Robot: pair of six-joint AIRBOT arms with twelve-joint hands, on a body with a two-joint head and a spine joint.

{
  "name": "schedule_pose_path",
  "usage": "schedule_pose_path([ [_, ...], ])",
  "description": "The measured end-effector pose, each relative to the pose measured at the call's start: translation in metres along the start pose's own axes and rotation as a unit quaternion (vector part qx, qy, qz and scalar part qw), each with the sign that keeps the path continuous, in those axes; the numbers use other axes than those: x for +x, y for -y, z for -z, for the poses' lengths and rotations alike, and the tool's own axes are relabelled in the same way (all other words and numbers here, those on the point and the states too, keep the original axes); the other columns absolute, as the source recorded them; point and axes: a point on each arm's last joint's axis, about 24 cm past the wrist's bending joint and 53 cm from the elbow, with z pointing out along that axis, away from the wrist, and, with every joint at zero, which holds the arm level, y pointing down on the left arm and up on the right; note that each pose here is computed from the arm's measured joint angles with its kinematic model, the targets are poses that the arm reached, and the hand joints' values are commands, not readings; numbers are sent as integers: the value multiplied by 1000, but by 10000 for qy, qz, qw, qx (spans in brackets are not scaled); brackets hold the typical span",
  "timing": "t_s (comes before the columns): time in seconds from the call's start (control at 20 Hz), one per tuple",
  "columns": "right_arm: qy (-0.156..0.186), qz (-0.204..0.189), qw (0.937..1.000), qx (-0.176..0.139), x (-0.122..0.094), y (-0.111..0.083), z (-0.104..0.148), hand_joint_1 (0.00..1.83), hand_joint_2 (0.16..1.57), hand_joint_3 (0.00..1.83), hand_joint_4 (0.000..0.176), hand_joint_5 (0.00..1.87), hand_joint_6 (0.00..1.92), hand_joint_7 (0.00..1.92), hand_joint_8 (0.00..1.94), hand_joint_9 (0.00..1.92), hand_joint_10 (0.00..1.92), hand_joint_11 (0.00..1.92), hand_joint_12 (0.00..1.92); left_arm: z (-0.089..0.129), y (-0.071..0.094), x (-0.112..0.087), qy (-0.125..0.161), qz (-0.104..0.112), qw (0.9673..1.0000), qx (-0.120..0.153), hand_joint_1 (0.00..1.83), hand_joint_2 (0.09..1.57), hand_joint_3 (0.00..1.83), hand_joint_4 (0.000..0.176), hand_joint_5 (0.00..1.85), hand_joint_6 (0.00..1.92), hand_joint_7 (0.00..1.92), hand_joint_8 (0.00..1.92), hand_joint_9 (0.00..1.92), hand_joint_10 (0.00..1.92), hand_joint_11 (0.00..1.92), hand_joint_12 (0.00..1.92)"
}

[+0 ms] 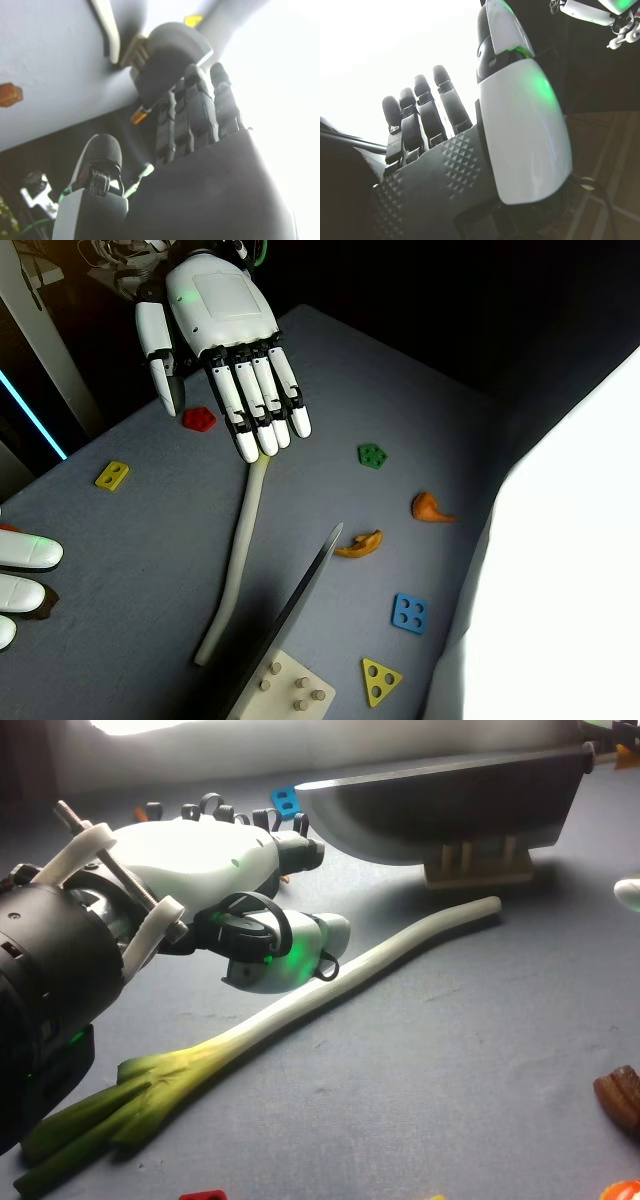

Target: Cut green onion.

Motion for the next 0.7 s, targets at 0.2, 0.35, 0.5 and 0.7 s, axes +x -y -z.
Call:
schedule_pose_path([
  [0.2, 19, 41, 10000, -9, -1, 0, 0, 167, 1266, 11, 0, 147, 47, 151, 1, 103, 55, 0, 448, 0, 0, 0, 5, -7, 10000, 5, 234, 1351, 3, 6, 235, 1, 295, 0, 305, 7, 0, 793],
  [0.35, 20, 92, 10000, -11, -1, -1, 0, 190, 1263, 4, 0, 142, 32, 134, 0, 103, 44, 0, 426, 0, 1, -1, 12, -8, 10000, 8, 242, 1336, 0, 26, 192, 0, 261, 0, 292, 1, 0, 753],
  [0.5, 22, 99, 9999, -8, -1, 0, 0, 138, 1263, 2, 0, 158, 23, 150, 1, 111, 34, 0, 317, 0, -2, -2, 36, 15, 10000, -51, 183, 1353, 3, 25, 180, 5, 208, 1, 232, 0, 0, 637],
  [0.7, 48, 249, 9997, 71, 1, 3, -2, 127, 1255, 0, 0, 56, 0, 55, 0, 21, 0, 0, 1, 1, -17, -8, 173, 120, 9991, -366, 55, 1348, 0, 21, 71, 0, 101, 0, 102, 0, 0, 428],
])
